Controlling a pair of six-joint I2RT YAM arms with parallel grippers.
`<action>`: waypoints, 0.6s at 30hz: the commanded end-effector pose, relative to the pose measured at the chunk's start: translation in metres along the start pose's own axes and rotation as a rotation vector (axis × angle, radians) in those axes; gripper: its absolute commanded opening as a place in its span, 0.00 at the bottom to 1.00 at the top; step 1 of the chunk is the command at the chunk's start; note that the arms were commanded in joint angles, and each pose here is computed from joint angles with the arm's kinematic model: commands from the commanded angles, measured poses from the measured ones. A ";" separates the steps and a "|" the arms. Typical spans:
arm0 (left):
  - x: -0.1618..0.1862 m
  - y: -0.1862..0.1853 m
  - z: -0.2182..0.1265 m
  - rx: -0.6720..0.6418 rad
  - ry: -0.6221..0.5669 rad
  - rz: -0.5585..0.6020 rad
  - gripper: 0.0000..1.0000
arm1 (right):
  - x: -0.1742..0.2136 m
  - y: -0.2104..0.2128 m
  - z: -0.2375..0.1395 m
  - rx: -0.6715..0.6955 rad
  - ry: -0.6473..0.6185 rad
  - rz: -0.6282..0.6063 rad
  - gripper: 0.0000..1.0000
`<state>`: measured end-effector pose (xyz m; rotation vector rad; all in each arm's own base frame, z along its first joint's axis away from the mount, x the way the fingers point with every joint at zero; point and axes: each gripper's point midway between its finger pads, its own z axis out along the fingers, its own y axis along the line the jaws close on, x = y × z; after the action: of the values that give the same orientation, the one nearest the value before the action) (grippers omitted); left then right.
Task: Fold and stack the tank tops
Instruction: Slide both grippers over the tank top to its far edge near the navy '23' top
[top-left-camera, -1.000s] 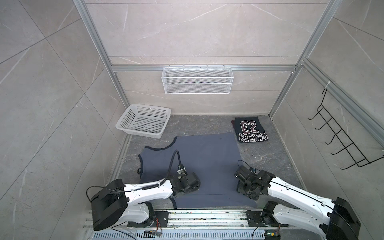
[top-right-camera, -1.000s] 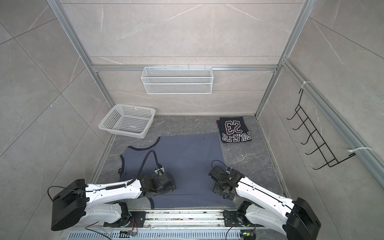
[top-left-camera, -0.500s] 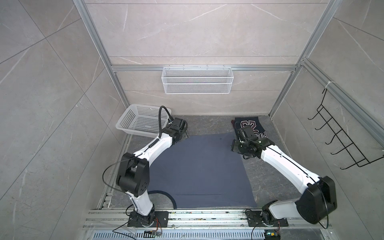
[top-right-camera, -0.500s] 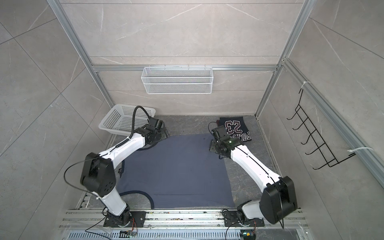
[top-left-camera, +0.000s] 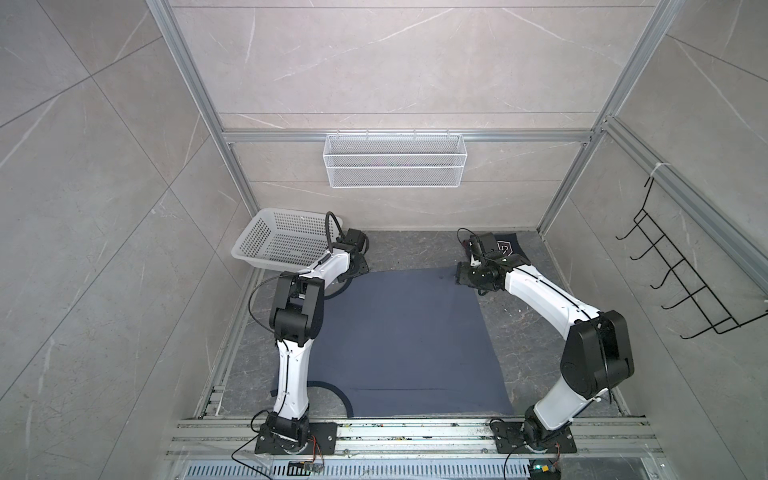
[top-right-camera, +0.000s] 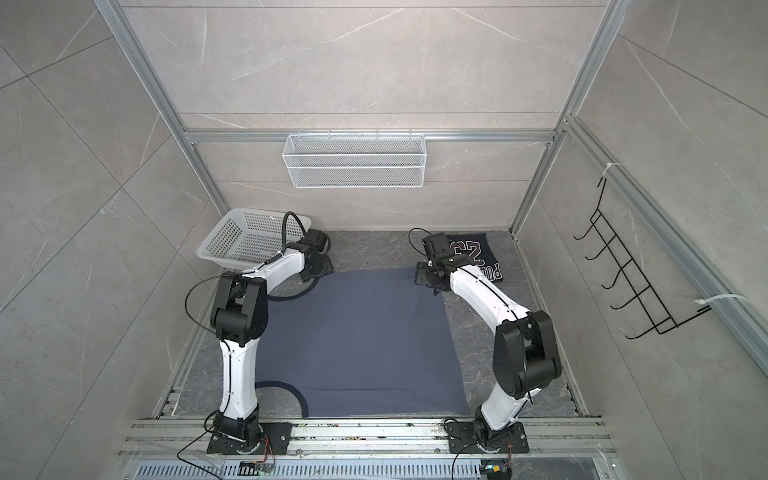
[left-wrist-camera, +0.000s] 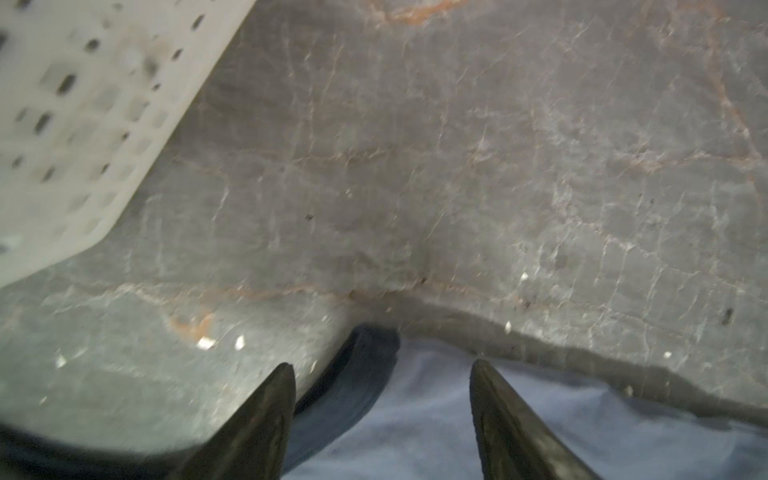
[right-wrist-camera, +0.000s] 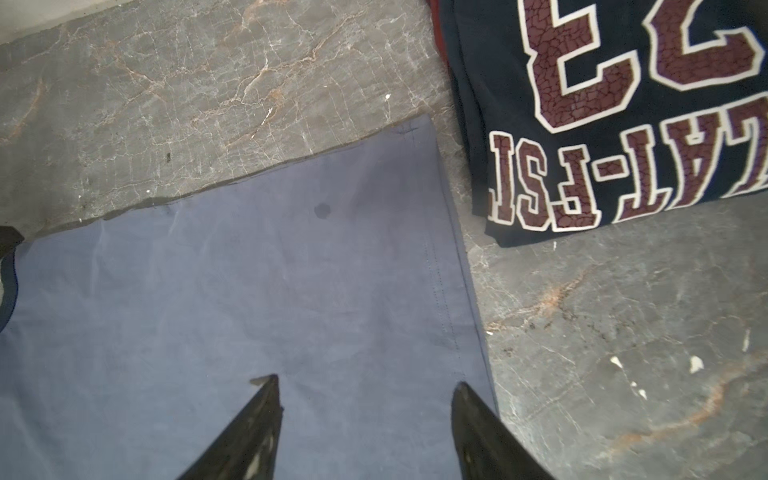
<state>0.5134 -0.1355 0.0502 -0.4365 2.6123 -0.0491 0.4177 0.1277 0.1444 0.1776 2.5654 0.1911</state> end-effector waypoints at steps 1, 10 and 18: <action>-0.004 -0.004 0.008 0.010 0.005 0.018 0.62 | -0.015 0.008 0.001 -0.026 -0.032 -0.022 0.66; -0.006 -0.003 0.016 -0.009 0.010 0.004 0.39 | -0.028 -0.008 0.017 0.069 -0.032 0.000 0.66; -0.019 0.011 -0.005 -0.044 -0.092 -0.025 0.15 | -0.046 -0.020 0.062 0.148 0.018 0.010 0.66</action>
<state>0.5196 -0.1296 0.0280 -0.4449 2.6209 0.0075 0.4821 0.1133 0.1282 0.2447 2.5540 0.0777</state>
